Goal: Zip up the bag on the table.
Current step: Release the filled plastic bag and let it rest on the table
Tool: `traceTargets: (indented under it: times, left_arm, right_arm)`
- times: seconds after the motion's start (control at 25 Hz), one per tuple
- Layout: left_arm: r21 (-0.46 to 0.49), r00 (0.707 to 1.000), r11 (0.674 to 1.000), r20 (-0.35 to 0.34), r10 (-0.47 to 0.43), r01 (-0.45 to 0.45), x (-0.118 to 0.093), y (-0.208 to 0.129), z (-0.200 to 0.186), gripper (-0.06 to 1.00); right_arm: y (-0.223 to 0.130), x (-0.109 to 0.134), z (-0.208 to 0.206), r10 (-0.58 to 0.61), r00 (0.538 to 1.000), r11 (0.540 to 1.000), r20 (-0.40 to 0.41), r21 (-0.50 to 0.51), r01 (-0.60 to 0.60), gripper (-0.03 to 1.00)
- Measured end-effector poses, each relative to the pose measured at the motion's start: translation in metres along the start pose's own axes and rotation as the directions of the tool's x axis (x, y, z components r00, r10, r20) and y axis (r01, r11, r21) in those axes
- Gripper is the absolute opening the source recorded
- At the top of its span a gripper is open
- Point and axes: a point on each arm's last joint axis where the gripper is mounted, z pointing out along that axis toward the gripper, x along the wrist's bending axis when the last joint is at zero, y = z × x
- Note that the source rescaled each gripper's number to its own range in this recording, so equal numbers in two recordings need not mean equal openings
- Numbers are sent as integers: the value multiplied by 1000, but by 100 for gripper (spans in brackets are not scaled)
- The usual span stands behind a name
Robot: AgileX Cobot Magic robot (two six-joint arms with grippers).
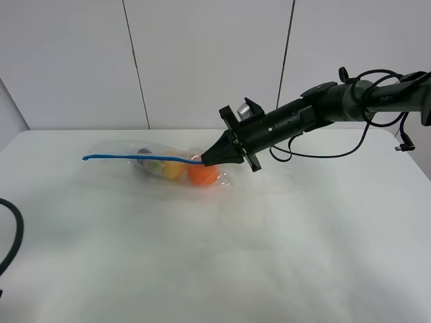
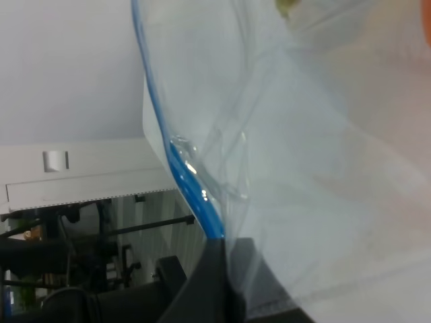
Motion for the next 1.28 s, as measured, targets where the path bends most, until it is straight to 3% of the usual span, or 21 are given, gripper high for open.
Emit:
traceTargets:
  times: [0.16, 0.48, 0.64, 0.8, 0.88, 0.96, 1.04, 1.12, 1.16, 1.28]
  left_arm:
    - [-200, 1000, 980, -15, 6, -9, -1, -4, -10, 97]
    - [-373, 999, 927, -29, 21, -30, -3, -30, -25, 97]
    - [-480, 999, 876, -37, 27, -42, -5, -44, -35, 97]
    - [-603, 998, 795, -50, 32, -56, -7, -65, -45, 97]
    - [-616, 998, 786, -51, 32, -56, -8, -67, -46, 97]
    - [-613, 998, 788, -47, 30, -52, -8, -67, -45, 97]
    - [-614, 999, 788, -45, 27, -49, -8, -67, -45, 97]
    - [-614, 999, 788, -44, 25, -47, -8, -67, -45, 97]
    - [-614, 999, 788, -43, 24, -45, -8, -67, -45, 97]
    - [-614, 999, 788, -43, 24, -45, -8, -67, -45, 97]
  right_arm:
    - [-1, -1, 0, -3, 1000, 1000, 6, 6, 3, 0]
    - [-1, -1, 0, -7, 1000, 1000, 9, 12, 7, 0]
    - [-1, -1, 0, -8, 1000, 1000, 9, 13, 8, 0]
    - [-1, -1, 0, -9, 1000, 1000, 10, 13, 9, 1]
    - [-1, -1, 0, -2, 1000, 1000, 16, 16, 2, 5]
    - [-2, -3, 0, 10, 999, 1000, 31, 20, -10, 18]
    - [-3, -4, 0, 11, 999, 1000, 48, 27, -12, 43]
    - [-4, -6, -1, -5, 997, 999, 80, 41, 2, 76]
    - [-3, -6, -2, -22, 994, 999, 104, 43, 17, 86]
    - [5, -1, -14, -86, 973, 996, 215, 54, 76, 97]
